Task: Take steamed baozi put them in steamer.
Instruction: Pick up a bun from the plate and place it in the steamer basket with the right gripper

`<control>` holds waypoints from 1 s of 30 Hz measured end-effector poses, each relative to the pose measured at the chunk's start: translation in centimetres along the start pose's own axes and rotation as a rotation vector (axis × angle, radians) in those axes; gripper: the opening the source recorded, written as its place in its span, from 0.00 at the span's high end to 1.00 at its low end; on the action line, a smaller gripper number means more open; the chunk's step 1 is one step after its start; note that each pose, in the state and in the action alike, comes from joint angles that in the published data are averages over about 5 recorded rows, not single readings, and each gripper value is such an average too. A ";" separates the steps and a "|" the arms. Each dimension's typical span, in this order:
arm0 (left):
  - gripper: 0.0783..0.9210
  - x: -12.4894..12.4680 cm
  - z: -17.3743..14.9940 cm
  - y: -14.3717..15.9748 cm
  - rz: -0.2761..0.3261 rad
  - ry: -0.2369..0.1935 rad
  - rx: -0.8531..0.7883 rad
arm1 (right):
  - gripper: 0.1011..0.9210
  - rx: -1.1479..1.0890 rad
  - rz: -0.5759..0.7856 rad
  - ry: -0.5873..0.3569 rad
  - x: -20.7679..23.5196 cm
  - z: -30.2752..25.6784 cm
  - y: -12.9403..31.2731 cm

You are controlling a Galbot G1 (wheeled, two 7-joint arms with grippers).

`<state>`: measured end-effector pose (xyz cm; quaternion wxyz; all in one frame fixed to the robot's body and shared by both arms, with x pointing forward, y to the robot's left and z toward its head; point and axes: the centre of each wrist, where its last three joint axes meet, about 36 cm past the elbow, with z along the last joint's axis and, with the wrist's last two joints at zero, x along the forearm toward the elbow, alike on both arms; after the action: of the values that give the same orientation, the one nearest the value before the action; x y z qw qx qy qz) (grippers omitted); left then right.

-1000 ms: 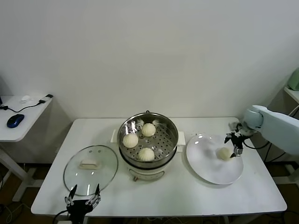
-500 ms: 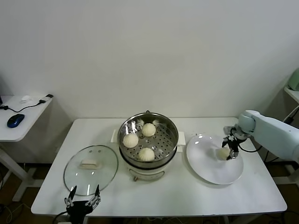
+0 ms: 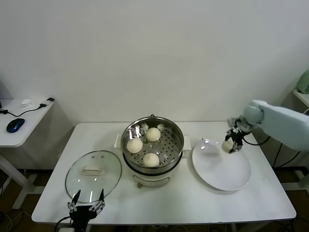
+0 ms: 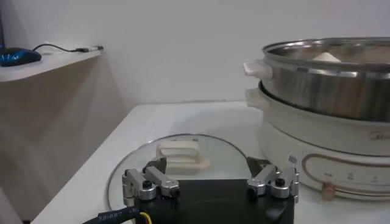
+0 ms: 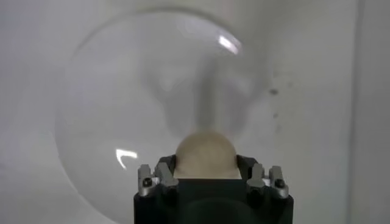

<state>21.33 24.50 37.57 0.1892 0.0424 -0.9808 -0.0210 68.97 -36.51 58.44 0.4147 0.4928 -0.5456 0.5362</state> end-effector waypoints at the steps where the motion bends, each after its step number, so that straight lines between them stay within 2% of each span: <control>1: 0.12 0.0 -0.1 0.0 0.003 -0.002 0.000 | 0.31 0.007 0.011 -0.015 1.6 -1.3 -0.4; 7: 0.12 0.1 -0.7 -0.4 0.023 -0.013 0.000 | 0.31 0.042 0.059 -0.118 10.1 -10.0 -1.3; 13: 0.12 0.2 -1.3 -0.5 0.031 -0.027 0.002 | 0.30 0.061 0.046 -0.177 13.1 -18.3 -0.2; 21: 0.12 0.5 -1.6 0.0 0.022 -0.029 0.004 | 0.30 0.076 -0.007 -0.141 9.2 -24.8 1.2; 30: 0.12 0.5 -1.5 0.0 0.019 -0.025 0.010 | 0.31 0.083 -0.051 -0.092 2.8 -27.2 1.6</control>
<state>21.43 24.39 39.10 0.1770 0.0339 -0.9835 -0.0147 64.86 -9.82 63.08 0.3819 0.5477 -0.5285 0.5243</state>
